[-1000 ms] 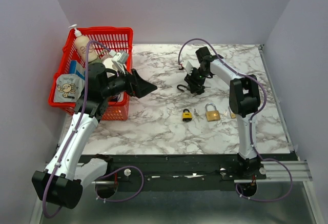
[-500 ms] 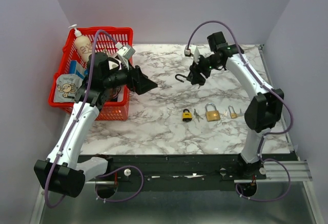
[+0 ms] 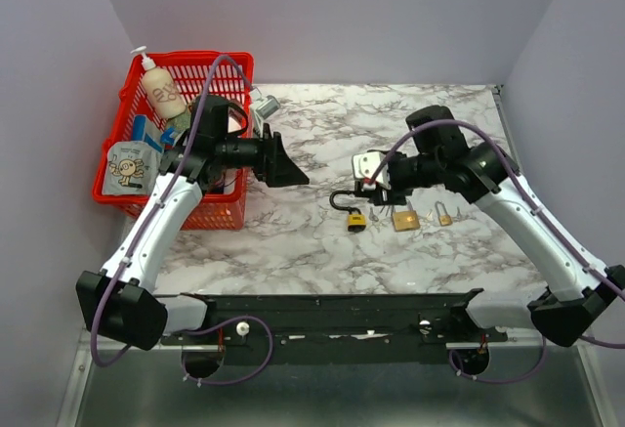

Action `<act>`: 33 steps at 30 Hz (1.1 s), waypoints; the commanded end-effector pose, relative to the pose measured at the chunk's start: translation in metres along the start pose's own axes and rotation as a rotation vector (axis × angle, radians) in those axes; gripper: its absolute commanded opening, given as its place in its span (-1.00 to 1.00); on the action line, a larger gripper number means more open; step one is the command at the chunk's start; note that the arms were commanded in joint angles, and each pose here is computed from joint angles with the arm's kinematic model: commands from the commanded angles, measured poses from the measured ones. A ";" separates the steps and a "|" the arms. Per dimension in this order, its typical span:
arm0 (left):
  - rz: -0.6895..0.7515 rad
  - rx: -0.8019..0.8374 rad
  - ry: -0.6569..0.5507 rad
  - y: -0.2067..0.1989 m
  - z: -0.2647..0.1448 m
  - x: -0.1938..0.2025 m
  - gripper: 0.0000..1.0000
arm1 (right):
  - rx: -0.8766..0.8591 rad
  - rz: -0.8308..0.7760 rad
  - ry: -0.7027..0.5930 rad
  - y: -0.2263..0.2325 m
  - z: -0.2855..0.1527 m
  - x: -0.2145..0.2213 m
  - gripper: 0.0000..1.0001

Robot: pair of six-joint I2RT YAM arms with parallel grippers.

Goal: Lock with the key
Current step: Pick up the lock from the center of the board.

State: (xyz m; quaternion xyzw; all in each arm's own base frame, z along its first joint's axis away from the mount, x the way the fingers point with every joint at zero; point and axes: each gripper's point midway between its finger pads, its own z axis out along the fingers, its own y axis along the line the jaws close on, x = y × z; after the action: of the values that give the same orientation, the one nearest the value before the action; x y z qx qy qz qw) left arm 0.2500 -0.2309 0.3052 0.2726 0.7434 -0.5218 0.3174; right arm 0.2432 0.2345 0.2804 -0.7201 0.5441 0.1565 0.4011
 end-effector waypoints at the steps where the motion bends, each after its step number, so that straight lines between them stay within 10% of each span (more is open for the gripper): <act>1: -0.053 0.108 0.072 -0.026 0.010 0.023 0.62 | 0.143 -0.211 0.010 -0.020 -0.015 -0.022 -0.99; 33: -0.119 0.302 0.204 -0.075 0.056 0.070 -0.10 | 0.202 -0.428 -0.008 -0.002 -0.014 -0.061 -0.99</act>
State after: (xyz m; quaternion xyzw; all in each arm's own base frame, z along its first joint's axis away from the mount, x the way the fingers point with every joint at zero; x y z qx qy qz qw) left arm 0.1658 -0.3013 0.2855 0.3189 0.7064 -0.6055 0.1806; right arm 0.2141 0.2582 0.2973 -0.7931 0.4187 0.0389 0.4407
